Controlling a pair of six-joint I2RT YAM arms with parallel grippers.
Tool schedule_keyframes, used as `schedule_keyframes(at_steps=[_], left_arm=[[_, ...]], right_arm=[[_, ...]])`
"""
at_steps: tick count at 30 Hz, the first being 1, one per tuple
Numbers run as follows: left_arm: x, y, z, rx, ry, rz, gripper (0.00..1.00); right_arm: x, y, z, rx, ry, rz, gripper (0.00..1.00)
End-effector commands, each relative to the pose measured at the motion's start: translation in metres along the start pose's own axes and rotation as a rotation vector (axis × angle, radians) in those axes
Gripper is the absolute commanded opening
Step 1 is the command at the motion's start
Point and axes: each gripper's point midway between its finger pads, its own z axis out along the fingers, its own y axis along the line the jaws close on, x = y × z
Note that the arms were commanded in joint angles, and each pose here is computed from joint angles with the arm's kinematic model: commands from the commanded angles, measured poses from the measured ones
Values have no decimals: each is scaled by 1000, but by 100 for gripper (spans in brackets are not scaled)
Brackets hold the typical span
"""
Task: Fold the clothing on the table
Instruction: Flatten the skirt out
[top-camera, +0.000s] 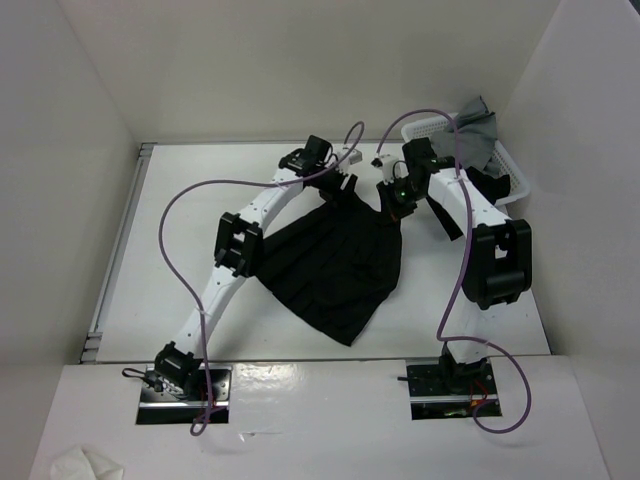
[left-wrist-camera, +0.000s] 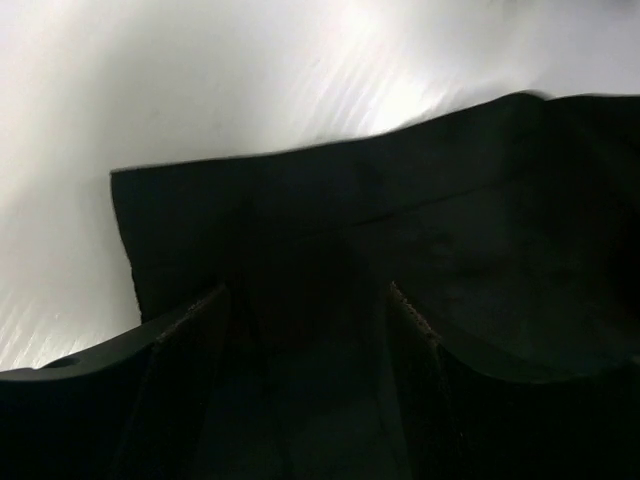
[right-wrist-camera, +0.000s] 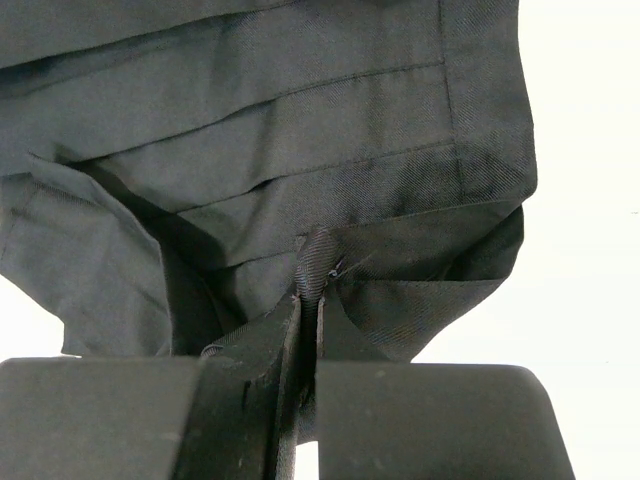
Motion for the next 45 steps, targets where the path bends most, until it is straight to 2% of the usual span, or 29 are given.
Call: schedule_keyframes(at_steps=[1, 11, 18, 28, 30, 31, 35, 36, 41, 42, 45], left_arm=[[-4, 20, -11, -156, 29, 56, 71], [-30, 50, -30, -359, -18, 124, 71], [-8, 45, -8, -316, 32, 121, 71], [14, 5, 21, -174, 98, 172, 70], [24, 0, 28, -162, 124, 168, 65], [29, -5, 33, -151, 141, 168, 56], [40, -15, 41, -147, 174, 147, 35], [40, -13, 40, -166, 176, 138, 18], [36, 8, 26, -252, 166, 82, 7], [31, 15, 16, -265, 157, 71, 1], [32, 35, -6, -311, 163, 11, 0]], right_arm=[[-8, 5, -18, 8, -51, -29, 0], [-3, 9, -22, 9, -53, -30, 0], [1, 9, -20, 6, -44, -26, 0], [1, 5, -21, 11, -46, -18, 0], [1, 5, -21, 11, -46, -18, 0], [1, 5, -21, 11, -46, -18, 0], [-1, 5, -21, 13, -54, -22, 0], [-1, 5, -21, 13, -54, -22, 0], [3, 0, -21, 24, -46, -11, 0], [3, 0, -21, 24, -46, -11, 0], [2, -5, -28, 54, -58, -10, 0]])
